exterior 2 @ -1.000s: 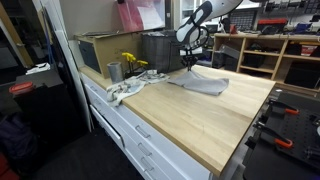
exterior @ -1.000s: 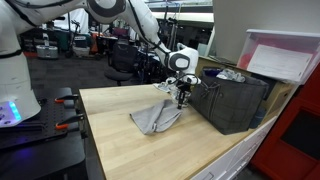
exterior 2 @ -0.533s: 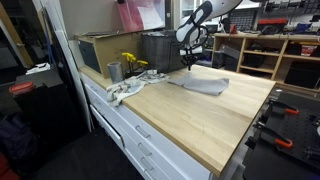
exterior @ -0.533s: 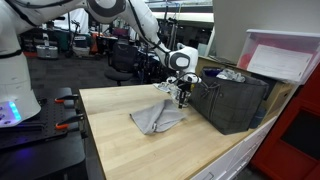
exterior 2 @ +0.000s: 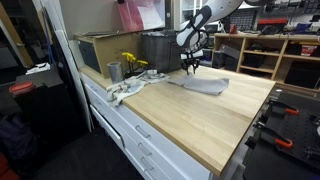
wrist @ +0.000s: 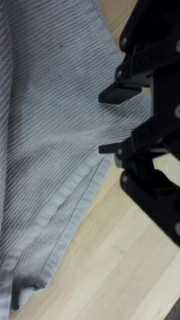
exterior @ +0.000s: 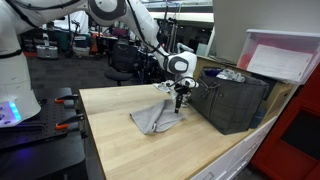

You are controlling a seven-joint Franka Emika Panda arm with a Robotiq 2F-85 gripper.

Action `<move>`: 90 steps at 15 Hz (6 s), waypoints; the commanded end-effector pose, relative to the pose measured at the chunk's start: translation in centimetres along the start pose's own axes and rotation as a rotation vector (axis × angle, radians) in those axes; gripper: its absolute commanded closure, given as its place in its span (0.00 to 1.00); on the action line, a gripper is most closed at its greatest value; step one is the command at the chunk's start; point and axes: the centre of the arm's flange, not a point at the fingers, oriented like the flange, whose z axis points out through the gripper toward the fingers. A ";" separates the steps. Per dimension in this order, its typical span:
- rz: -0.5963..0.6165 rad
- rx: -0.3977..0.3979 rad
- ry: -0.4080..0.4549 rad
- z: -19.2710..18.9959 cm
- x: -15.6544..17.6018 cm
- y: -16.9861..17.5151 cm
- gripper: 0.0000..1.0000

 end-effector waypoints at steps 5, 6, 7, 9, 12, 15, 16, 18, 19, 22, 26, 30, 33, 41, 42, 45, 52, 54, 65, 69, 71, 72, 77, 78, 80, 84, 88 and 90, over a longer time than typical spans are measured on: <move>0.017 -0.016 0.006 -0.3 0.5 0.2 1.00; 0.018 -0.015 0.009 -0.5 0.6 0.2 1.00; 0.018 -0.014 0.011 -0.6 0.6 0.2 1.00; 0.019 -0.012 0.020 -0.8 0.7 0.2 1.00; 0.027 -0.011 0.046 -1.5 1.0 0.3 1.00; 0.033 -0.007 0.078 -2.4 1.5 0.3 1.00; 0.030 -0.008 0.092 -2.7 1.7 0.2 1.00; 0.017 -0.019 0.119 -3.4 2.2 -0.4 1.00; 0.009 -0.025 0.134 -3.7 2.4 -0.7 1.00; -0.025 -0.037 0.182 -4.9 2.3 -1.7 1.00; -0.050 -0.043 0.243 -7.0 2.4 -3.5 1.00; -0.049 -0.014 0.237 -7.8 1.4 -3.2 0.59; -0.003 -0.011 0.219 -7.1 0.4 -1.4 0.37; 0.246 0.183 -0.078 -0.5 -4.5 8.6 0.00; 0.283 0.211 -0.107 0.5 -4.9 9.8 0.00; 0.393 0.288 -0.185 3.0 -6.3 13.7 0.00; 0.514 0.363 -0.256 6.2 -9.9 20.2 0.00; 0.505 0.346 -0.258 6.1 -10.7 20.4 0.00; 0.405 0.162 -0.243 7.5 -14.6 20.1 0.00; 0.359 0.114 -0.209 7.6 -14.7 19.6 0.00; 0.335 0.075 -0.197 7.7 -14.8 19.9 0.00; 0.317 0.049 -0.188 7.7 -14.7 20.2 0.00; 0.257 -0.035 -0.142 7.6 -13.8 22.0 0.00; 0.255 -0.036 -0.125 6.9 -13.5 22.3 0.00; 0.271 -0.003 -0.099 4.6 -12.8 22.5 0.00; 0.328 0.131 -0.081 -2.0 -10.9 20.5 0.00; 0.398 0.211 -0.105 -4.4 -8.0 14.3 0.00; 0.397 0.200 -0.094 -4.6 -7.3 10.8 0.00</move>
